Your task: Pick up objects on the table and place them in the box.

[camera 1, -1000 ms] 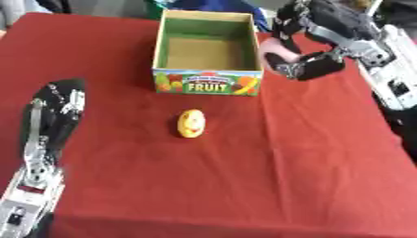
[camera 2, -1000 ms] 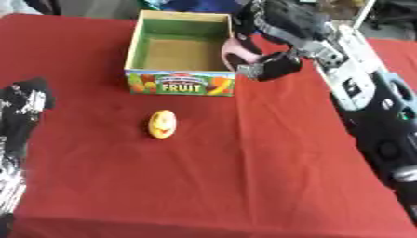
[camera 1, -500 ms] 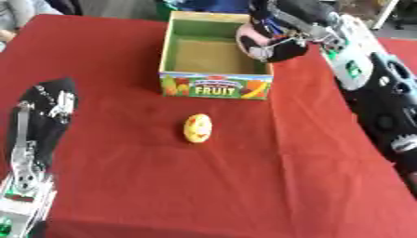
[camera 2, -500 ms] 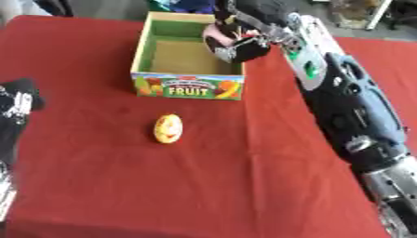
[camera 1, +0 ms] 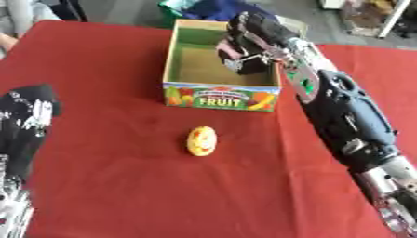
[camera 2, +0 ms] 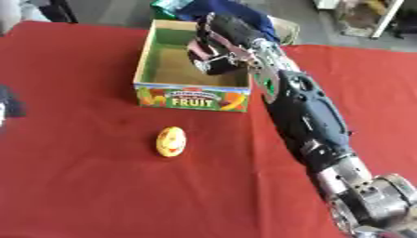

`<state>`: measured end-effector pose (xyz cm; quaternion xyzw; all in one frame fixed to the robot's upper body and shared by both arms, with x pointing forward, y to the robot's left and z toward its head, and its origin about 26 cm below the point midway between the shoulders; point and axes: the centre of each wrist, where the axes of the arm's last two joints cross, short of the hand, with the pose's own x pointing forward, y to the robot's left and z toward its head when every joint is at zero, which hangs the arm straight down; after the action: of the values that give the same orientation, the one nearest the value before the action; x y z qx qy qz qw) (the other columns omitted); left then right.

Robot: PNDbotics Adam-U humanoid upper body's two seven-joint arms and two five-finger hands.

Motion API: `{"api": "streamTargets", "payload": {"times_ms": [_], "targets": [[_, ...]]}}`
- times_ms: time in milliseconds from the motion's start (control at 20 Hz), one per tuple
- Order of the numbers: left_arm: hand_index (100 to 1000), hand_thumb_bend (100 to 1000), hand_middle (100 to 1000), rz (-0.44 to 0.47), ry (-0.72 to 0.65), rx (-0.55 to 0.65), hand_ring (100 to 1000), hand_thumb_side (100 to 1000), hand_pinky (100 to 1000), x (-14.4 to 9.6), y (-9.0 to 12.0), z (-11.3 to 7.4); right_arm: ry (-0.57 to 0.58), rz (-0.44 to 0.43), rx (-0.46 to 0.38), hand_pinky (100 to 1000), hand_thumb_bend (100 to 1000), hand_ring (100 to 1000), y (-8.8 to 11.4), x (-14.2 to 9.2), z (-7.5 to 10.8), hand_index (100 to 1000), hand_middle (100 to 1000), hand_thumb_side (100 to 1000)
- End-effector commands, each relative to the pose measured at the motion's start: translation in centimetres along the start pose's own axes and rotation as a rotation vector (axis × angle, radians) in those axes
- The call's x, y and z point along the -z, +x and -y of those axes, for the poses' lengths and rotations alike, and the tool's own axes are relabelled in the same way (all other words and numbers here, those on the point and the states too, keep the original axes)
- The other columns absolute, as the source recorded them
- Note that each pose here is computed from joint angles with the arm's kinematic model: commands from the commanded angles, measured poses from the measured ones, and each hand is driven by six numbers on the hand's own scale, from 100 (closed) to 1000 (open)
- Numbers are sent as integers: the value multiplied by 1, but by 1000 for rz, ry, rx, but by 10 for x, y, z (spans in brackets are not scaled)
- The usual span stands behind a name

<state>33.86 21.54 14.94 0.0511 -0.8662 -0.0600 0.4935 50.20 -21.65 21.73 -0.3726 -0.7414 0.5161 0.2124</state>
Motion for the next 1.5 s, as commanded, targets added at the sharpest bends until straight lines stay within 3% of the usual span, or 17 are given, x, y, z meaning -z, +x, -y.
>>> {"api": "streamTargets", "payload": {"times_ms": [50,400,950,1200,1500], "targets": [[653,268,541,39,-21,-9,588,516,623,5,11,2,-28,-51,-69,666,100,609,-6,4,8,544,618,203],[654,269,541,36,-28,-8,588,516,623,4,10,2,175,-95,-99,692,100,671,-10,-5,-11,661,684,294],[654,271,541,31,-25,-5,588,516,623,3,9,1,155,-66,-93,705,100,697,-9,1,6,834,710,310],[654,272,540,26,-21,0,588,516,623,2,7,-1,120,-9,-100,708,100,700,-10,3,29,819,713,286],[653,273,540,5,-12,15,588,518,623,-3,1,-5,-1,151,-62,704,100,688,-4,-1,73,809,703,242]]}}
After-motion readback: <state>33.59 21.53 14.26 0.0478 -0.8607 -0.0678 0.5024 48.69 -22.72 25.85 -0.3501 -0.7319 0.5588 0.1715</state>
